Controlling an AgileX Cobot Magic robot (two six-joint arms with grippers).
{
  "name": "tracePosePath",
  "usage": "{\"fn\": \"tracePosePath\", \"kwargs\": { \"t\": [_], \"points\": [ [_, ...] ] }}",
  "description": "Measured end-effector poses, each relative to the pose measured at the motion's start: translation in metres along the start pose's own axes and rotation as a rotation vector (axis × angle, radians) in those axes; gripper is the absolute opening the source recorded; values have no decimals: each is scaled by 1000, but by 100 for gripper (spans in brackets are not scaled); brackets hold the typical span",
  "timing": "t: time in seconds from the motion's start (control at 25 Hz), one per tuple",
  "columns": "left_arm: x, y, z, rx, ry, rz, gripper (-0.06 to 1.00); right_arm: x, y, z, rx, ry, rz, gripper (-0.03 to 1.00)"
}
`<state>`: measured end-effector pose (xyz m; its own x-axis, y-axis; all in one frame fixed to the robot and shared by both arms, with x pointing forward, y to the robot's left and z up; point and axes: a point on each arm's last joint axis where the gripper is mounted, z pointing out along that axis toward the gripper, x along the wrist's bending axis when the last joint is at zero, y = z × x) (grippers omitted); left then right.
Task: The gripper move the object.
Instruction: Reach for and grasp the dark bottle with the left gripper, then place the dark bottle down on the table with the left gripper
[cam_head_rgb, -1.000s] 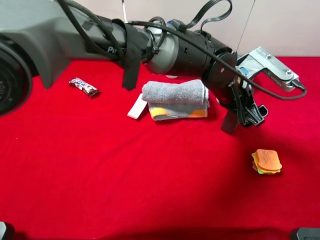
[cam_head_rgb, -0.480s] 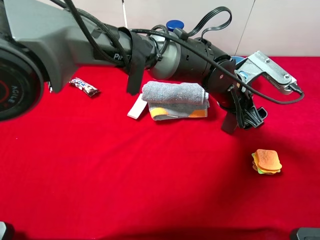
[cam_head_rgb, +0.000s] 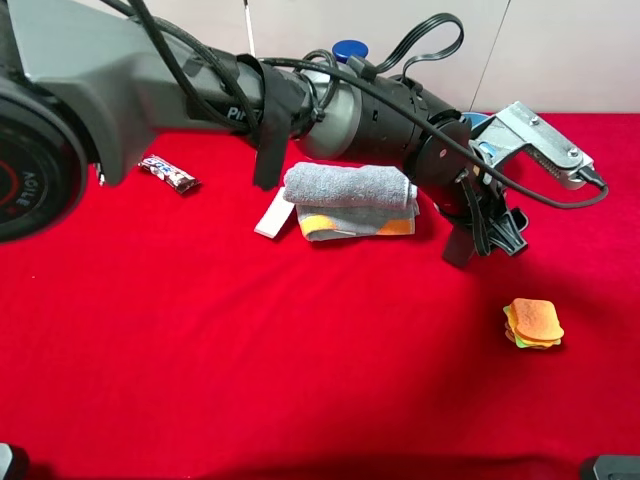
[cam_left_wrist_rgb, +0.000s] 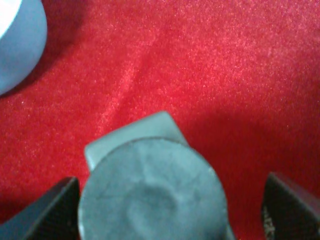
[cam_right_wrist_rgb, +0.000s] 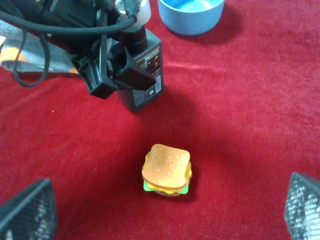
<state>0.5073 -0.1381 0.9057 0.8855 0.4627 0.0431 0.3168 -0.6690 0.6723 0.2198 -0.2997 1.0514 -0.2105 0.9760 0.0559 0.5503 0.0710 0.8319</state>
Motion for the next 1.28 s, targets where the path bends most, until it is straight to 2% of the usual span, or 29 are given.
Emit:
{"fn": "tracePosePath", "kwargs": {
  "t": [0.16, 0.4, 1.28],
  "points": [
    [0, 0, 0, 0, 0, 0, 62, 0, 0, 0, 0, 0, 0, 69],
    [0, 0, 0, 0, 0, -1, 42, 0, 0, 0, 0, 0, 0, 69],
    [0, 0, 0, 2, -3, -10, 41, 0, 0, 0, 0, 0, 0, 69]
  ]
}}
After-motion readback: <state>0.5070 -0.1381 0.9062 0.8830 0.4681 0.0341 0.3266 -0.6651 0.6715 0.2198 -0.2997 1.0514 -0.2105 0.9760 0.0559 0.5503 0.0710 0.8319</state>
